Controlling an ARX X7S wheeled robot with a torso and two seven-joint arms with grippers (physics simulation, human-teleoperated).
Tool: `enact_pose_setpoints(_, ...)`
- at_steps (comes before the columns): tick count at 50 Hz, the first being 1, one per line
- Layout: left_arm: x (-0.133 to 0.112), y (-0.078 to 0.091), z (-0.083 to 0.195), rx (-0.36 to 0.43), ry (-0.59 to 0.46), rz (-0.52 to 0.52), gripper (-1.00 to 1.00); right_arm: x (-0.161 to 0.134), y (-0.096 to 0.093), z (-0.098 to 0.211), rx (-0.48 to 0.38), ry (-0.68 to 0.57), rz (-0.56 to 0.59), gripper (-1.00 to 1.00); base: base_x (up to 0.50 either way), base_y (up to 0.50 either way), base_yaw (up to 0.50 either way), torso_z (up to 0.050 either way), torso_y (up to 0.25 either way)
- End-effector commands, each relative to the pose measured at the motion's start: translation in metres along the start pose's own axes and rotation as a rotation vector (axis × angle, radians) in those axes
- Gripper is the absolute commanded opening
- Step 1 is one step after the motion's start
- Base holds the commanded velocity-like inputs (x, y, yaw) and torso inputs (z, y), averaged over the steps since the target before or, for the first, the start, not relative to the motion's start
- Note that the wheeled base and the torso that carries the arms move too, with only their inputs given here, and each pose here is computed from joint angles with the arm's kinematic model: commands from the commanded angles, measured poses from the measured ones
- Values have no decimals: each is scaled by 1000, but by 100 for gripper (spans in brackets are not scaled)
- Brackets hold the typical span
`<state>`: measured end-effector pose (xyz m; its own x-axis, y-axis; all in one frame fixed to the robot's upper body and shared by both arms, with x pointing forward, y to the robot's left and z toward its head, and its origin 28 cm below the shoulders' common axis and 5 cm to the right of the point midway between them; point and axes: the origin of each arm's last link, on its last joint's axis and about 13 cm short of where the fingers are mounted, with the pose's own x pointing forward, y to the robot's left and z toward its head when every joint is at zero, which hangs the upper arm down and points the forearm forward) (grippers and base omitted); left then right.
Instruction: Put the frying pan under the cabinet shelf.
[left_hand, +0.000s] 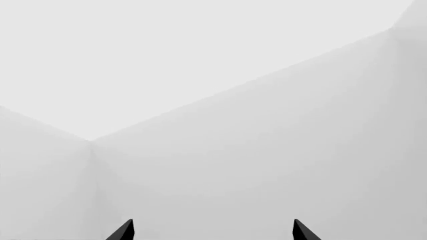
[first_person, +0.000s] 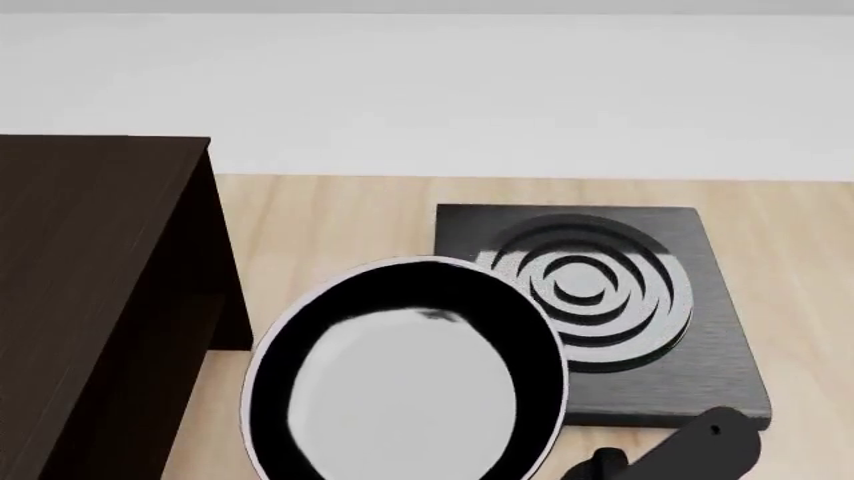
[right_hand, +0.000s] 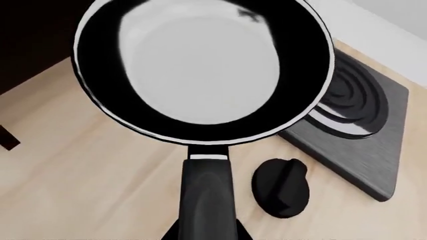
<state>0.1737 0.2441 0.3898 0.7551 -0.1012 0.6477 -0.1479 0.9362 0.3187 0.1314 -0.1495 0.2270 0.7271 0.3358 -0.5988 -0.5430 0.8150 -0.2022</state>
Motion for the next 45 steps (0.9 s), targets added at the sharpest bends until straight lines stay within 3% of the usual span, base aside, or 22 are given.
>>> enact_pose_setpoints(1,-1,0,-2,0,2,2,100,11,-4,3,23,-21,-26,-100,0,0,0,0,0)
enact_pose_setpoints(45,-5,7,10,29,-24,8,100,54,1,0,15,105,110,-100,0,0,0,0,1)
